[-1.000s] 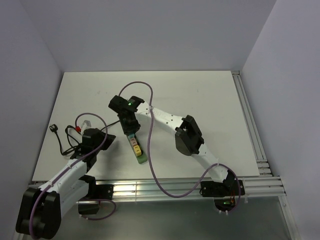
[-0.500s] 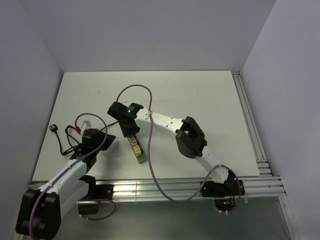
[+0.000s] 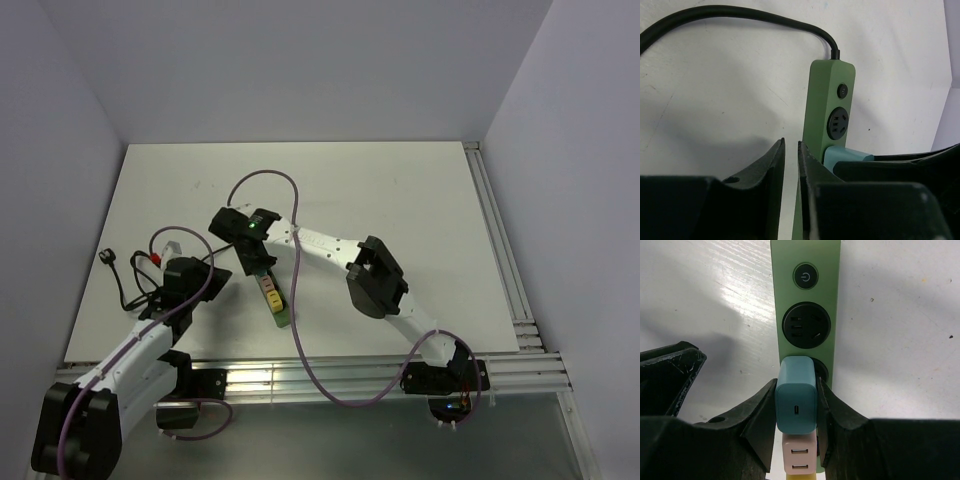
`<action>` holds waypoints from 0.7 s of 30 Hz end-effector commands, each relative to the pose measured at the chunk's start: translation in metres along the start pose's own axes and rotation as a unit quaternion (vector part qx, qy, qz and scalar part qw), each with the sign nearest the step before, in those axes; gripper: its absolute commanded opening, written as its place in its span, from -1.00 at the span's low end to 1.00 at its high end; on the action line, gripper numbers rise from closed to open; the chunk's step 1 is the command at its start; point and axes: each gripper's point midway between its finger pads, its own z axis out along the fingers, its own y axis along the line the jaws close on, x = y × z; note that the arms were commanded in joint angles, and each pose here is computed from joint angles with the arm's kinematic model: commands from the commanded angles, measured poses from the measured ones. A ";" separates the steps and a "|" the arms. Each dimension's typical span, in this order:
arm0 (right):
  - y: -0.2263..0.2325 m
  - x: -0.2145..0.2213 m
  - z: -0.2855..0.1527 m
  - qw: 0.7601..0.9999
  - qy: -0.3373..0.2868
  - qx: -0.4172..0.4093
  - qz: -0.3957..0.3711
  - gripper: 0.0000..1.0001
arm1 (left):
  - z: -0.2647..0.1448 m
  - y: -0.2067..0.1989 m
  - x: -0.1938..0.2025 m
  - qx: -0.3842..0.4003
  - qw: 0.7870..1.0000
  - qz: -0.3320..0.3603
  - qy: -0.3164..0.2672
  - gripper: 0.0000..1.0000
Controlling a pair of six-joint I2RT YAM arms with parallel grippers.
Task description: Insert the plug
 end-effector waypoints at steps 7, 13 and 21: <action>-0.028 0.079 0.076 0.991 0.104 0.088 -0.010 -1.00 | -0.015 -0.032 -0.017 0.042 0.999 -0.007 -0.020 -0.48; -0.043 0.128 0.100 0.986 0.136 0.096 -0.009 -1.00 | -0.024 -0.027 -0.019 0.032 0.999 -0.008 -0.026 -0.48; -0.042 0.139 0.124 0.985 0.147 0.091 -0.022 -1.00 | -0.026 -0.032 -0.016 0.042 0.999 -0.016 -0.017 -0.45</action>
